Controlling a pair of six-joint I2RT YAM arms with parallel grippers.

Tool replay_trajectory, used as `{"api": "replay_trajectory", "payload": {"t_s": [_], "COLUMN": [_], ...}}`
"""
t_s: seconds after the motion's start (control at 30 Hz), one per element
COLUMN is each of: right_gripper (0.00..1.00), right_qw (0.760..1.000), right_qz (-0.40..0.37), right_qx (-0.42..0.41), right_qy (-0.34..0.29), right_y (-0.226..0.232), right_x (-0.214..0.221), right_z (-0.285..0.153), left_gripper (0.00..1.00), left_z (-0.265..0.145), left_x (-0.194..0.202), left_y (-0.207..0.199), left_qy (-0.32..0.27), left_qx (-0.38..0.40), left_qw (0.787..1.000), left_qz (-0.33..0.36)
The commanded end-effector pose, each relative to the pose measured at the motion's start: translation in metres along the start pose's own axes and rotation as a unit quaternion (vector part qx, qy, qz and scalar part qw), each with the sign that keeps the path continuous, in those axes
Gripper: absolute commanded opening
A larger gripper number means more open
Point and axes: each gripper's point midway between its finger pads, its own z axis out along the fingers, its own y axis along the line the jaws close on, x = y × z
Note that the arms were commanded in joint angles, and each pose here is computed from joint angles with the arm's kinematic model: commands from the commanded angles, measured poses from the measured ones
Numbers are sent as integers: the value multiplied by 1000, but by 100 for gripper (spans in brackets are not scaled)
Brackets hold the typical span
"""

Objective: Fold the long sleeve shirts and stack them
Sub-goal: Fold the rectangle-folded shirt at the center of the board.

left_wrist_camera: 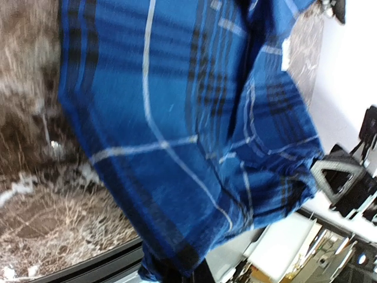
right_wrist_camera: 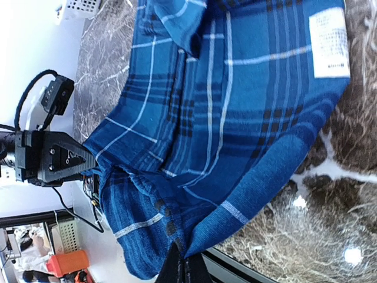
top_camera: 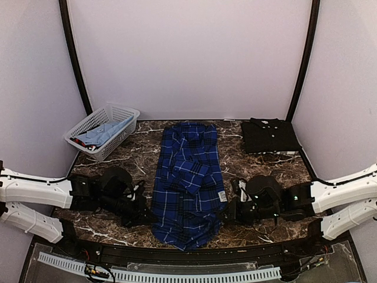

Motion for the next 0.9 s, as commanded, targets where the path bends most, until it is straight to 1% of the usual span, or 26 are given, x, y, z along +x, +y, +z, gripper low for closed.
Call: {"api": "replay_trajectory", "payload": {"t_s": [0.0, 0.1, 0.13, 0.17, 0.2, 0.23, 0.27, 0.3, 0.33, 0.37, 0.4, 0.43, 0.5, 0.63, 0.67, 0.8, 0.83, 0.87], "right_gripper": [0, 0, 0, 0, 0, 0, 0, 0, 0, 0, 0, 0, 0, 0, 0, 0, 0, 6], "right_qw": [997, 995, 994, 993, 992, 991, 990, 989, 988, 987, 987, 986, 986, 987, 987, 988, 988, 988], "right_qz": [-33, -35, -36, -34, -33, -31, -30, -29, -28, -27, -25, -22, -22, -17, -16, -12, -13, -12], "right_qx": [7, 7, 8, 8, 9, 10, 11, 17, 13, 13, 16, 15, 20, 32, 35, 40, 42, 44], "right_qy": [-63, -89, -100, -109, -118, -127, -136, -141, -151, -157, -160, -164, -167, -156, -157, -150, -150, -150], "right_y": [12, 18, 19, 19, 19, 19, 18, 15, 16, 15, 13, 10, 5, -10, -13, -24, -26, -28], "right_x": [-39, -67, -78, -90, -102, -114, -127, -138, -152, -164, -175, -188, -207, -234, -239, -251, -254, -257], "right_z": [-10, -9, -9, -9, -9, -8, -7, -6, -3, -1, 3, 6, 14, 36, 40, 50, 52, 52], "left_gripper": [0, 0, 0, 0, 0, 0, 0, 0, 0, 0, 0, 0, 0, 0, 0, 0, 3, 8], "left_z": [-20, -25, -32, -30, -36, -32, -39, -34, -40, -34, -40, -35, -33, -19, -12, -4, -5, -3], "left_x": [-31, -52, -64, -72, -86, -95, -110, -119, -135, -145, -161, -176, -202, -237, -243, -262, -266, -270], "left_y": [-33, -48, -59, -59, -69, -68, -77, -74, -82, -78, -84, -76, -83, -79, -73, -64, -66, -65], "left_qy": [-37, -48, -60, -63, -74, -75, -89, -89, -102, -102, -114, -119, -126, -127, -125, -127, -130, -131], "left_qx": [40, 58, 70, 66, 76, 70, 80, 72, 81, 75, 83, 75, 84, 79, 74, 69, 75, 77], "left_qw": [999, 997, 996, 996, 994, 995, 993, 993, 991, 992, 990, 990, 988, 988, 989, 988, 988, 987], "left_qz": [1, 2, 7, 4, 8, 3, 6, 0, 2, -5, -5, -17, -17, -27, -33, -47, -46, -45]}}
